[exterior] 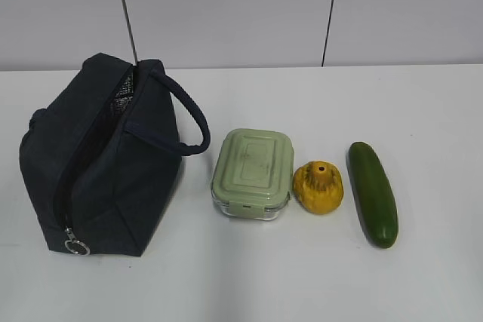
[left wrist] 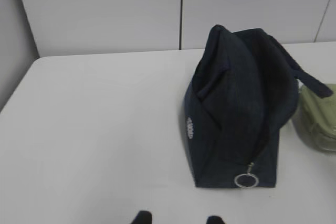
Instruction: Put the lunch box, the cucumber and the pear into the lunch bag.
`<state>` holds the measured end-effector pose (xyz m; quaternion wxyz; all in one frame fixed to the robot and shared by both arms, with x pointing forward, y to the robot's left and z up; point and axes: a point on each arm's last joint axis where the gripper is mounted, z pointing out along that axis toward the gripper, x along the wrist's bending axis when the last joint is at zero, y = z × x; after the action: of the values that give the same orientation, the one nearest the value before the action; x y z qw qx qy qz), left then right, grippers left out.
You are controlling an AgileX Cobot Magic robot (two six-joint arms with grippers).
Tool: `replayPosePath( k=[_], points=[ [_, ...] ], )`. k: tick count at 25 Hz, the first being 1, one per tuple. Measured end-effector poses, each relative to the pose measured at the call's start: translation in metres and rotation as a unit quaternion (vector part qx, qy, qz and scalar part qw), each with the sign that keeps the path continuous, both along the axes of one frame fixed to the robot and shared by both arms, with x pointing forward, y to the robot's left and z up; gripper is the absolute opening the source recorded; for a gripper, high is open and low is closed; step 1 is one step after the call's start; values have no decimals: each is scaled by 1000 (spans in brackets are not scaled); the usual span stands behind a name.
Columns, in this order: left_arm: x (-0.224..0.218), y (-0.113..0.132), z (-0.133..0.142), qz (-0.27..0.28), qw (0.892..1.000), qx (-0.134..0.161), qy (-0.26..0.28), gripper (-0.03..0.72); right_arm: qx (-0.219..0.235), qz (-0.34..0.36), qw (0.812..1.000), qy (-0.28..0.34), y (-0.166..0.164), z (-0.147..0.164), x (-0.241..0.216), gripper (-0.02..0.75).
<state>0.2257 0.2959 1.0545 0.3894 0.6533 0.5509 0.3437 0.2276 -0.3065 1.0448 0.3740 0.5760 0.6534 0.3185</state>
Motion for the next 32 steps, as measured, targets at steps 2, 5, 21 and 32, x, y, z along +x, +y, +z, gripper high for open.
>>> replayPosePath(
  k=[2, 5, 21, 32],
  points=[
    [0, -2, 0, -31, 999, -12, 1, 206, 0, 0, 1000, -7, 0, 2, 0, 405],
    [10, -3, 9, -55, 998, -16, 4, 206, 4, 4, 1000, -19, 1, 10, 3, 405],
    [184, -51, 46, -125, 974, -28, 188, 404, 57, 23, 991, 115, 22, 32, 149, 406],
    [232, -54, 29, -122, 963, -10, 241, 405, 86, 38, 974, 207, 35, 26, 232, 491]
  ],
)
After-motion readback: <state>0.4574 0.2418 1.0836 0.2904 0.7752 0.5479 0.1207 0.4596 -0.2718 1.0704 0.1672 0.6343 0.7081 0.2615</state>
